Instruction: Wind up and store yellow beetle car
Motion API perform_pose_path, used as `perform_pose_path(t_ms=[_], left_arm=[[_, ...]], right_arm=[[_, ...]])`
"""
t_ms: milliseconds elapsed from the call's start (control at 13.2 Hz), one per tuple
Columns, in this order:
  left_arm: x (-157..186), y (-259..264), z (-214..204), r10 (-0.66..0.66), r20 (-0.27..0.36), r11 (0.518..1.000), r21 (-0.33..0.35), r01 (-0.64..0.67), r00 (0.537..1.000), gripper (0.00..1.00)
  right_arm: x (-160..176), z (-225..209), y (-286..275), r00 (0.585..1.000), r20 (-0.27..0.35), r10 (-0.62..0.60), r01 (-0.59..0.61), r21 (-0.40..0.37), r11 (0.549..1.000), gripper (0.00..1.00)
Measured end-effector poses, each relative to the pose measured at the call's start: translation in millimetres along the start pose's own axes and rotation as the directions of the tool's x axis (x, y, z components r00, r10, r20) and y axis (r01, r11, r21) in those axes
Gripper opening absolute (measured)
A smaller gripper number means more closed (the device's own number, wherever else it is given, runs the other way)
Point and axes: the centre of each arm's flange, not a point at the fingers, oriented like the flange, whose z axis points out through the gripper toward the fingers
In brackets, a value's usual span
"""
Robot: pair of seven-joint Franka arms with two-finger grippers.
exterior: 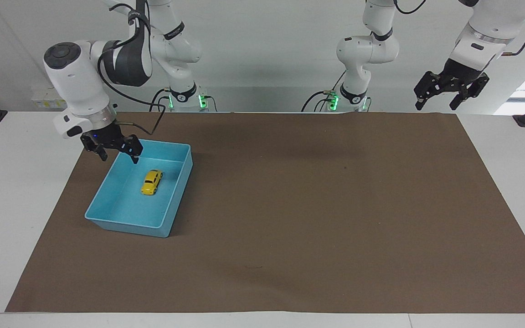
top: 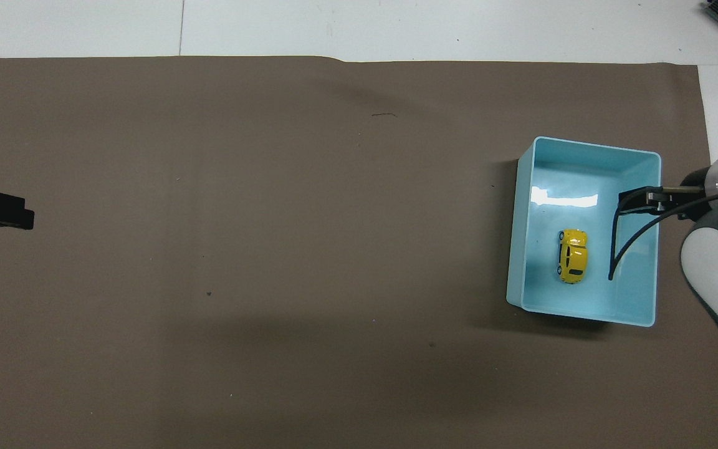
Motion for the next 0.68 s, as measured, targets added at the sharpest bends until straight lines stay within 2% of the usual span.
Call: perform_pose_path(t_ms=[379,681], left_arm=[[0.0,0.0,0.0,0.0,0.0,1.0,0.0,0.0,1.0,1.0],[0.0,0.0,0.0,0.0,0.0,1.0,0.0,0.0,1.0,1.0]], right_arm=[[-12.9,-76.0,-6.2,1.0,-0.008,-0.007,0.007,-0.009,1.0,1.0],[-25.9,-87.7,-56.5,0.999,0.002,0.039,-0.039,-0.013,0.999,1.0]])
